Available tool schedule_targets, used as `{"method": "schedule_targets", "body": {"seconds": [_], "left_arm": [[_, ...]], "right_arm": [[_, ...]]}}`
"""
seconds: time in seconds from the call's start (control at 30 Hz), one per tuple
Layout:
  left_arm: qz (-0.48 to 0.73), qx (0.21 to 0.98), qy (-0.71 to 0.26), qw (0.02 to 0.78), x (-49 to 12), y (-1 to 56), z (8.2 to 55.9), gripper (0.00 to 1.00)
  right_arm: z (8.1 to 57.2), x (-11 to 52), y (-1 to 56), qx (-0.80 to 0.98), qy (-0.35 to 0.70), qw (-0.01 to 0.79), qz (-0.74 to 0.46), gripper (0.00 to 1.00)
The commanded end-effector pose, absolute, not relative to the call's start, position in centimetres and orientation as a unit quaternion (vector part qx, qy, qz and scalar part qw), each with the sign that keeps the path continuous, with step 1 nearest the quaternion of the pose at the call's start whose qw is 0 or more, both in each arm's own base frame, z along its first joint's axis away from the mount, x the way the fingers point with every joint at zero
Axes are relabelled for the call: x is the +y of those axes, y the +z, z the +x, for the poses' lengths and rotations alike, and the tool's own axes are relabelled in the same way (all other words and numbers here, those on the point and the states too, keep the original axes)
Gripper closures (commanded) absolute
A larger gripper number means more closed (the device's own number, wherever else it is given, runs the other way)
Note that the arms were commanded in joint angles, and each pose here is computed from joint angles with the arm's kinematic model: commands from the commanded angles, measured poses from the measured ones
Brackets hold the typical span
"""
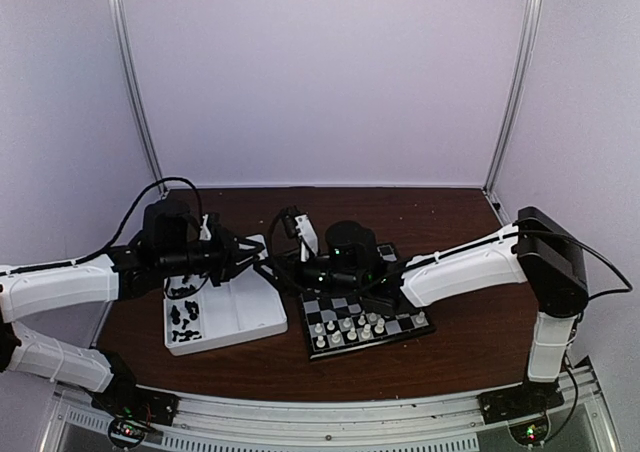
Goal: Set up the chess pieces on the board
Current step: Adjust the chess piece.
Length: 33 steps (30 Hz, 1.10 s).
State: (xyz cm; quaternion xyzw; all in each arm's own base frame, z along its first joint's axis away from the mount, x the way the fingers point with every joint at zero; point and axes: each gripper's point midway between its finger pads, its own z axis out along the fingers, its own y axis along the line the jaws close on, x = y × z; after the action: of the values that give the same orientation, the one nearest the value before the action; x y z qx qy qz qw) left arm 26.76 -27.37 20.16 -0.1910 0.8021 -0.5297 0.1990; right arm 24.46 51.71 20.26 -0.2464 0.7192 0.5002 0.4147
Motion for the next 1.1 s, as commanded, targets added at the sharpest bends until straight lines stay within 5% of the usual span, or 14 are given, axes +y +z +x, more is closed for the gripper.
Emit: {"method": "schedule_targets", "body": {"seconds": [0.0,0.5,0.73,1.07], "left_arm": [[-0.188,0.778,-0.564,0.203,-27.5,22.0,26.7,0.84],[-0.194,0.774,-0.569,0.199,-27.5,21.5,26.6,0.83],[-0.159,0.789,-0.549,0.226,-27.0,21.6,26.6,0.47],[0.088,0.824,-0.431,0.358,-25.5,26.0,25.8,0.3]], "right_arm": [[25.0,52.3,21.9,0.705,0.515,0.432,-0.227,0.65],[25.5,51.4,22.2,0.708,0.509,0.441,-0.213,0.99],[25.6,50.1,22.0,0.728,0.49,0.43,-0.211,1.0],[24.0,45.5,20.2,0.786,0.443,0.347,-0.256,0.98]]}}
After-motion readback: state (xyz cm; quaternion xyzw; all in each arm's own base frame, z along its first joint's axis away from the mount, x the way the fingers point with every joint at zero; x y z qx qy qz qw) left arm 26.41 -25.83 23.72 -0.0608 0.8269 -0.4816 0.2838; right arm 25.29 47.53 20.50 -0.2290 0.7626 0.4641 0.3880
